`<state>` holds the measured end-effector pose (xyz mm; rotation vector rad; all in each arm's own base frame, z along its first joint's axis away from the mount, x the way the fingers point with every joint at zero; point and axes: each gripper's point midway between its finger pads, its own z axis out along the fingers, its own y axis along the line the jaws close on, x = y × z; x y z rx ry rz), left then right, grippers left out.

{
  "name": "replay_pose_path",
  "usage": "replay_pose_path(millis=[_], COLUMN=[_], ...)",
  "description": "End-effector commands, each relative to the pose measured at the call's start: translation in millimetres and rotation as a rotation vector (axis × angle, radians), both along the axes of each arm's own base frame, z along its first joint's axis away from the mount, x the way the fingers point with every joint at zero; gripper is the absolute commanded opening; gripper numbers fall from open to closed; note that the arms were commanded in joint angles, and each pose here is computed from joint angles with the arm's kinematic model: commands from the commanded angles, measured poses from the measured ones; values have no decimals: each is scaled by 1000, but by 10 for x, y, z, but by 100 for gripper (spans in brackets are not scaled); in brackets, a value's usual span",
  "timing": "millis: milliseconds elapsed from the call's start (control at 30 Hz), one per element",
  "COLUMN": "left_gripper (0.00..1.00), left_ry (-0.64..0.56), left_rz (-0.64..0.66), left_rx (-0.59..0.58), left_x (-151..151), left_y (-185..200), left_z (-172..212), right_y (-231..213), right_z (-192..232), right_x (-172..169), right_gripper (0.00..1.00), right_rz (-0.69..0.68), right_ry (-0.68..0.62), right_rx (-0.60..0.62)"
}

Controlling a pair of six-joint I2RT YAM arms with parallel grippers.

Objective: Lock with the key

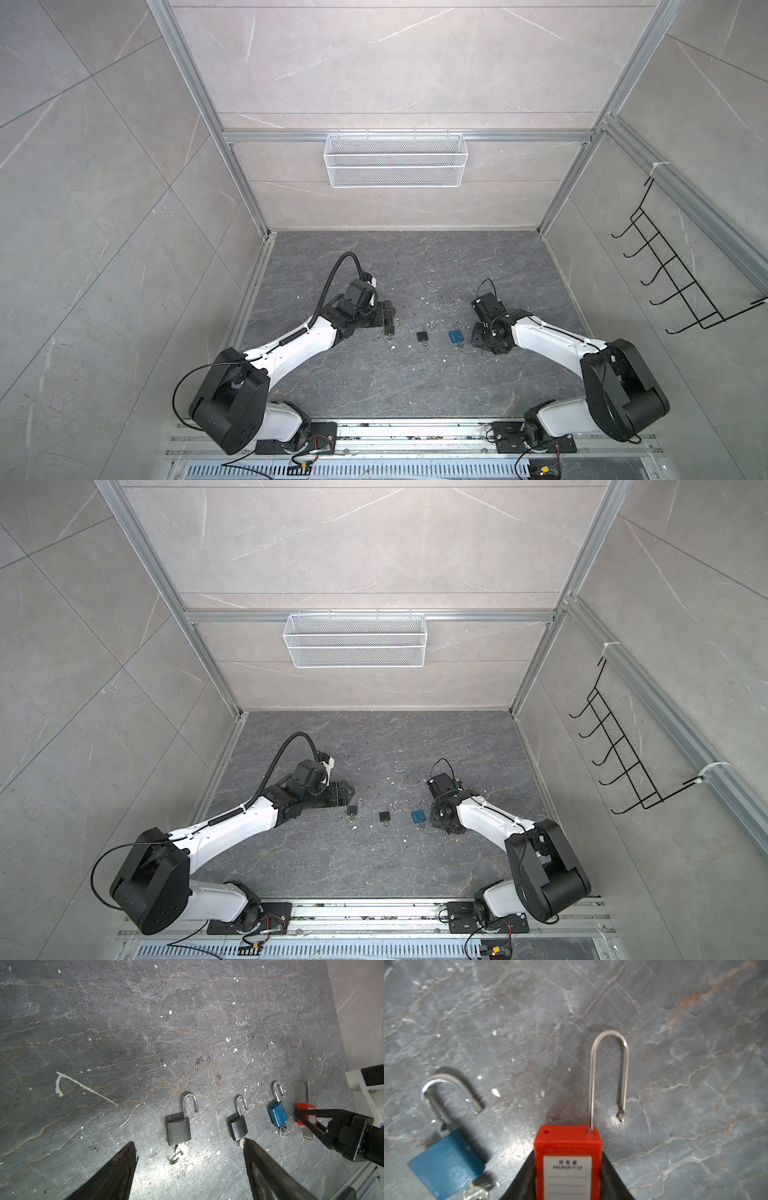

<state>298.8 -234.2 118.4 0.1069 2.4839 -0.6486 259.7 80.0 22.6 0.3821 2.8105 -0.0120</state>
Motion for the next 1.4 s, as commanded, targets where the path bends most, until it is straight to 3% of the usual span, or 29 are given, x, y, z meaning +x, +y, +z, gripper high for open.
replay_pose_path(millis=[0, 100, 233, 367, 500, 700, 933, 1133, 1367], left_gripper=[83, 83, 83, 83, 85, 91, 93, 93, 91], left_ry=[-25, -22, -23, -20, -37, -227, -302, -300, -276], left_rz=[-10, -23, -41, -64, -106, -296, -444, -544, -575], left_rx=[-53, -71, -106, -189, -307, -565, -644, -712, -821], left_x=[53, 64, 75, 74, 51, -147, -304, -410, -429], left_y=[-116, -169, -256, -384, -545, -769, -881, -986, -1058], left_z=[115, 142, 219, 358, 557, 1005, 1229, 1296, 1348], right_y=[115, 126, 325, 787, 1271, 1578, 1700, 1749, 1783], right_z=[198, 375, 670, 1052, 1445, 1891, 2130, 2108, 2094], right_x=[56, 122, 211, 192, 57, -213, -443, -512, -522], right_gripper=[16, 0, 0, 0, 0, 0, 0, 0, 0], right_rz=[102, 151, 267, 462, 624, 798, 865, 880, 886], right_ry=[-47, -83, -163, -274, -308, -307, -308, -282, -275], right_rx=[27, 11, 82, 304, 573, 775, 900, 920, 933])
